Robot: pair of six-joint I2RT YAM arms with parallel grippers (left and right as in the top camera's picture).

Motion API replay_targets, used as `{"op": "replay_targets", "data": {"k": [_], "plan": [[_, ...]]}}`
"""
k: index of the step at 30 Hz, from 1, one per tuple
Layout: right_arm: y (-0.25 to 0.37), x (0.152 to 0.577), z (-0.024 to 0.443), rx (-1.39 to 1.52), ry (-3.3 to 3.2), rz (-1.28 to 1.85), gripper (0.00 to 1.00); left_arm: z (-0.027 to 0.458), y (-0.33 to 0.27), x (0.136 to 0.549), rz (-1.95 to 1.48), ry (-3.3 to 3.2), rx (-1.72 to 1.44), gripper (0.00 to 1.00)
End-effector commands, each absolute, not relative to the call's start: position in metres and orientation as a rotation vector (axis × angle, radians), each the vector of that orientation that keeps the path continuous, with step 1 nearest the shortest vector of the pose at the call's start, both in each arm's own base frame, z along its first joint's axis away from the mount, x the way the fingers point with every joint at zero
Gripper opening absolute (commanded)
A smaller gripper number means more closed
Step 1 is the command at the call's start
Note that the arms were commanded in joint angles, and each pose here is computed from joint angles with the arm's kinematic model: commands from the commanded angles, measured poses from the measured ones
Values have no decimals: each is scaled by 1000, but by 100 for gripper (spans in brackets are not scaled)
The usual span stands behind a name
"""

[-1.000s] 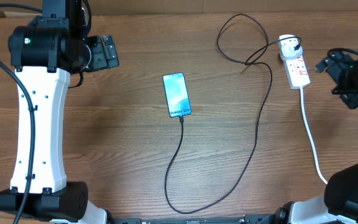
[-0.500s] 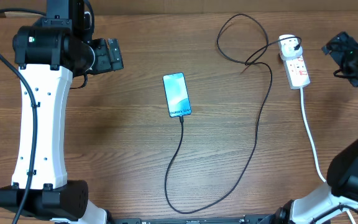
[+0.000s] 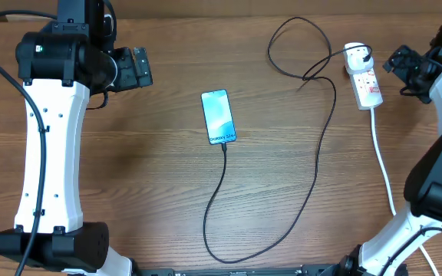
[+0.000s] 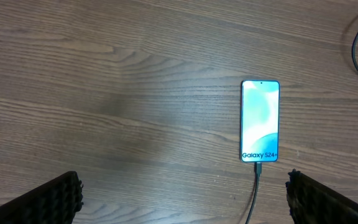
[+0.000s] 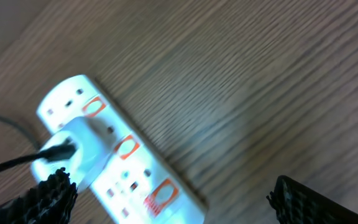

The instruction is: Plug charger to phone and switch on socket

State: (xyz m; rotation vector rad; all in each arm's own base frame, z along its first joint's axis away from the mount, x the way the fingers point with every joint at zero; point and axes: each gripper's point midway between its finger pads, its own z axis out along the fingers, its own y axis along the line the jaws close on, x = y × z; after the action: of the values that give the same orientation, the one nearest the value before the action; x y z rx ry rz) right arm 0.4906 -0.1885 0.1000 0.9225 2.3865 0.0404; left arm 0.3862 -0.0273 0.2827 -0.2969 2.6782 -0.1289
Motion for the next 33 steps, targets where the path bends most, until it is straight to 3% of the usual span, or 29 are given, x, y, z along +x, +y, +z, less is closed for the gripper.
{"op": "replay_targets", "data": {"k": [1,33], "plan": [[-199,490,74,928,2419,-53,100,279,-29,387,-140,2689,-302,100],[-193,509,15,905,2449,-127,100,279,-29,387,-140,2689,-302,99]]}}
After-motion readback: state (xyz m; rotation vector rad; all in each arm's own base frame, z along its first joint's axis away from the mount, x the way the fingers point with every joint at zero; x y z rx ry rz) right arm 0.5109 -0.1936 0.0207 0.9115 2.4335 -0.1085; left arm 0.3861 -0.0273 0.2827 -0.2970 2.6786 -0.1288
